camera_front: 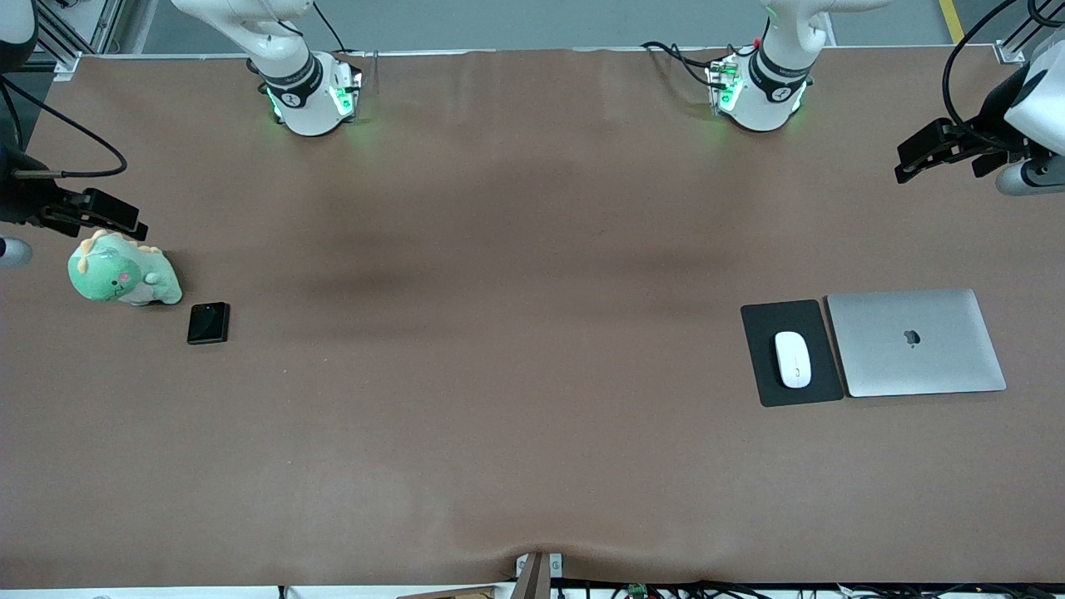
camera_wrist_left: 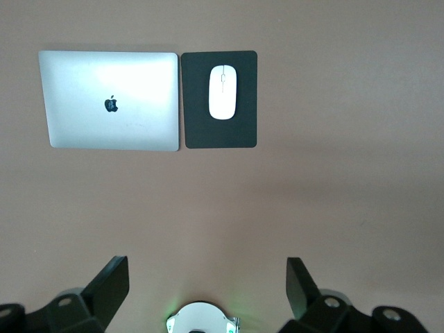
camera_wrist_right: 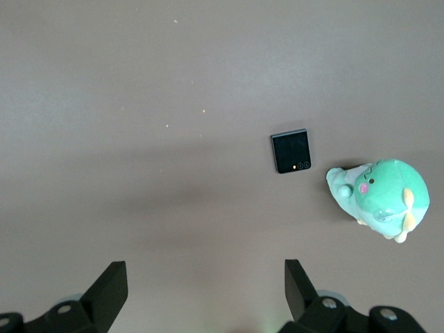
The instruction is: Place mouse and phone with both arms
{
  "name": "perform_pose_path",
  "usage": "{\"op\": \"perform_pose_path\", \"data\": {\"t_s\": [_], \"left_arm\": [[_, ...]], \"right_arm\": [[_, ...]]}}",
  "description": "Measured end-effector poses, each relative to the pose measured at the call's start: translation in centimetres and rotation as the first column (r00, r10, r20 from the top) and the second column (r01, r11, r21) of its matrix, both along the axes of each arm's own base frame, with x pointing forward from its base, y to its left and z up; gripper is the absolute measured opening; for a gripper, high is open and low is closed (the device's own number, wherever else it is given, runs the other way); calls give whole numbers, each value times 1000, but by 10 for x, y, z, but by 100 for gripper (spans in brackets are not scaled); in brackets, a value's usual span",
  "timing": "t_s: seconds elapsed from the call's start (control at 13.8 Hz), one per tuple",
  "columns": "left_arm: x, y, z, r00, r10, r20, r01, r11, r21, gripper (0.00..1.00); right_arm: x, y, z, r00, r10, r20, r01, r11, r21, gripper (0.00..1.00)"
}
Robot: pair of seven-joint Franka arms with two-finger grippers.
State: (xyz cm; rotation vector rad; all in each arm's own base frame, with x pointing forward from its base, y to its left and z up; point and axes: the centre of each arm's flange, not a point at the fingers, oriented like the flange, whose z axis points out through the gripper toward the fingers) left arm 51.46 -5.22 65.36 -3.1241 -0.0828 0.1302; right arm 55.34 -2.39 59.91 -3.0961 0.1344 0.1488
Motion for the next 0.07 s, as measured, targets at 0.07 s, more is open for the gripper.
{"op": "perform_pose_path", "data": {"t_s": [0.07], "left_arm": [[0,-1,0,1000,-2,0,2,1000,0,100]], "right_arm": [[-1,0,0,1000,0,-6,0,1000,0,100]]}}
